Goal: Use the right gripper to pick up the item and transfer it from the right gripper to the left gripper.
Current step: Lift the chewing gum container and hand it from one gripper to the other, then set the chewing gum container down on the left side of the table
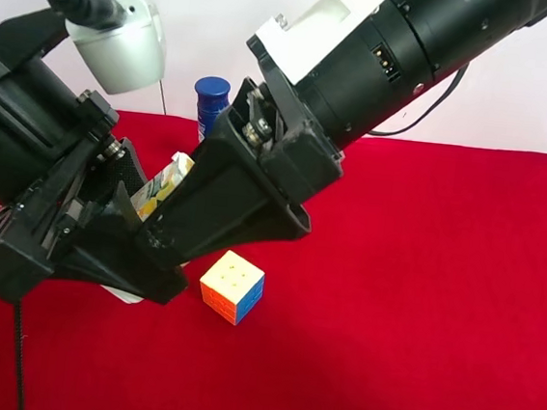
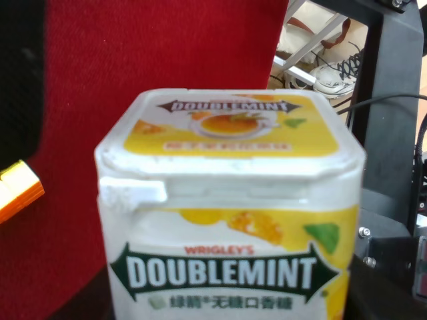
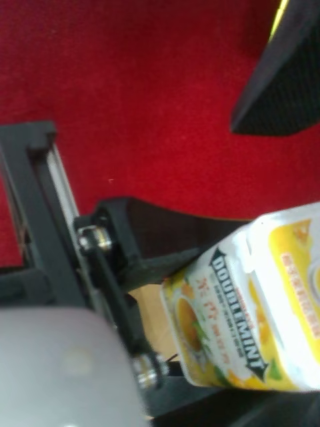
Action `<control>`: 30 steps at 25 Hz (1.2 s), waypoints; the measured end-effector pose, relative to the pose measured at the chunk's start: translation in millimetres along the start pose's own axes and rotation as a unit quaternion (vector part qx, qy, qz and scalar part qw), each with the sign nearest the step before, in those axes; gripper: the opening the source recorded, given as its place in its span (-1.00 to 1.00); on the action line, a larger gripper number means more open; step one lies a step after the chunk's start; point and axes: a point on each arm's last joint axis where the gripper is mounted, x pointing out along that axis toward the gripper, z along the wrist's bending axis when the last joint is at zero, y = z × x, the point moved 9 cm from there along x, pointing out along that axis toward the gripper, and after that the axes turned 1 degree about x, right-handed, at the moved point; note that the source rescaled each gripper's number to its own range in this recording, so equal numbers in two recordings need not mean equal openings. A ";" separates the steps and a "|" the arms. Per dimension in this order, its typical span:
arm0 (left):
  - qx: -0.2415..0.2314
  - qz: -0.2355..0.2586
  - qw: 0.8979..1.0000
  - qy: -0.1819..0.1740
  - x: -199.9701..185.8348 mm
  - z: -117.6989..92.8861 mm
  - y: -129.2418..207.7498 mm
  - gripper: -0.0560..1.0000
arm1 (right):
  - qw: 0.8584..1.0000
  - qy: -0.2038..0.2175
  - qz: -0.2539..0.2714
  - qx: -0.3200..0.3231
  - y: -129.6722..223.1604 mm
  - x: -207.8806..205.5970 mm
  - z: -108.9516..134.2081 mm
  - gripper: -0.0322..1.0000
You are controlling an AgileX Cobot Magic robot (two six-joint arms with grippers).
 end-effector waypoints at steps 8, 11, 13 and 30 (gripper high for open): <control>0.000 0.000 1.000 0.000 0.0 0.1 -0.1 -0.89 | 1.000 0.000 0.018 -0.018 3.1 -13.9 13.1 0.99; 0.000 0.000 1.000 0.000 0.0 0.1 -0.1 -0.89 | 0.999 0.020 0.037 -0.020 5.1 -33.4 23.8 1.00; 0.000 0.000 1.000 0.000 0.0 0.1 -0.1 -0.89 | 0.998 0.048 0.049 -0.014 8.9 -47.1 27.3 1.00; 0.000 0.000 1.000 0.000 0.0 0.1 -0.1 -0.89 | 0.973 0.191 0.069 0.107 119.6 -104.5 79.8 1.00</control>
